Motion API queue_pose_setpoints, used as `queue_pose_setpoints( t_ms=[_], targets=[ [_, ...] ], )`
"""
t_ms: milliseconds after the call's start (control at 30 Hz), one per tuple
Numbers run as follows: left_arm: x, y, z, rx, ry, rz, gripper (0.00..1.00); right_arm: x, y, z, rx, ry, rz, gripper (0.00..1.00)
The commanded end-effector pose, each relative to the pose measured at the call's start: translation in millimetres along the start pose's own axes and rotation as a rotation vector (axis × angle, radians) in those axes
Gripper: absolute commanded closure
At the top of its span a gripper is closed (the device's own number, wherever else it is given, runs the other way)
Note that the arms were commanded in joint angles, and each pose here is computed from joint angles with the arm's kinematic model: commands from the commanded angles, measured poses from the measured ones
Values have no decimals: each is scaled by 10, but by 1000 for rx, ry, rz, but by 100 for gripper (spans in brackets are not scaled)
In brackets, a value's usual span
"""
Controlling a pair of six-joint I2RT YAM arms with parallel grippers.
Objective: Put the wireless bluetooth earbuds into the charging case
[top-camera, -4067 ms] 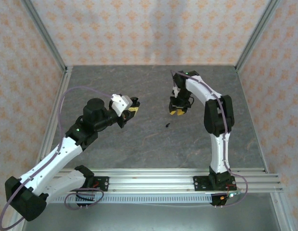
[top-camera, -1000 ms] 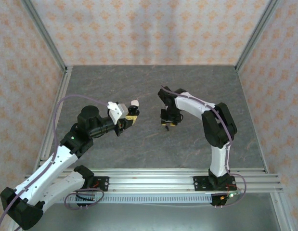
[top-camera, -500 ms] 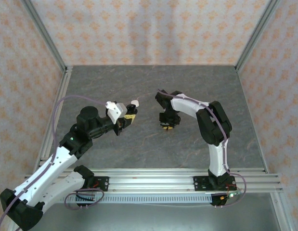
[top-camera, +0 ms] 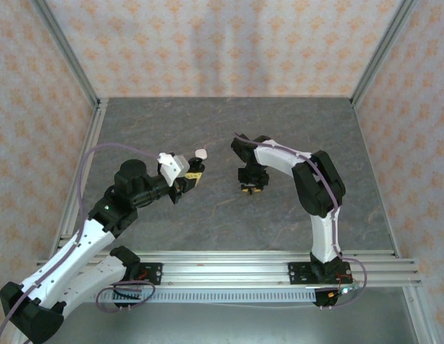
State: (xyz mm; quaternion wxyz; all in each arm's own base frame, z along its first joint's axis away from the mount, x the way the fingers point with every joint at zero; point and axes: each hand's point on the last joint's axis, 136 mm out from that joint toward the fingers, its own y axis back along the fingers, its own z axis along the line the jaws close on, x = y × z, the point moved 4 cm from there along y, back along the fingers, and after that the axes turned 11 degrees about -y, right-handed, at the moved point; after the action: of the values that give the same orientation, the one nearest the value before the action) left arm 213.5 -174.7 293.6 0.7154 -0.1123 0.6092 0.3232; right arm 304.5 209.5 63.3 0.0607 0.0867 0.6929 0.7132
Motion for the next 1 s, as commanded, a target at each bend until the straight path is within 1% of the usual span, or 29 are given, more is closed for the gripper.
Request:
queue_pose_setpoints(
  t_ms=[0, 167, 300, 567, 700, 800, 867, 967],
  targets=[
    [-61, 50, -9, 3, -33, -23, 100, -23, 102, -35, 35, 1, -27, 67],
    [-53, 56, -16, 4, -35, -21, 100, -38, 68, -21, 42, 5, -17, 68],
    [-40, 62, -24, 7, -38, -17, 100, -42, 12, 0, 42, 11, -1, 72],
    [-17, 60, -35, 11, -40, -12, 100, -39, -11, 22, 40, 17, 17, 83],
    [-26, 59, -34, 11, -44, -18, 100, -38, 67, 1, 48, 19, 1, 89],
    [-48, 46, -32, 14, -50, -33, 100, -62, 291, -29, 40, 12, -59, 91],
    [-81, 33, -23, 14, -53, -54, 100, -80, 559, -45, 28, 11, -140, 92],
    [-157, -16, -1, 17, -50, -103, 100, -84, 1165, -54, 22, 26, -361, 92]
  ],
)
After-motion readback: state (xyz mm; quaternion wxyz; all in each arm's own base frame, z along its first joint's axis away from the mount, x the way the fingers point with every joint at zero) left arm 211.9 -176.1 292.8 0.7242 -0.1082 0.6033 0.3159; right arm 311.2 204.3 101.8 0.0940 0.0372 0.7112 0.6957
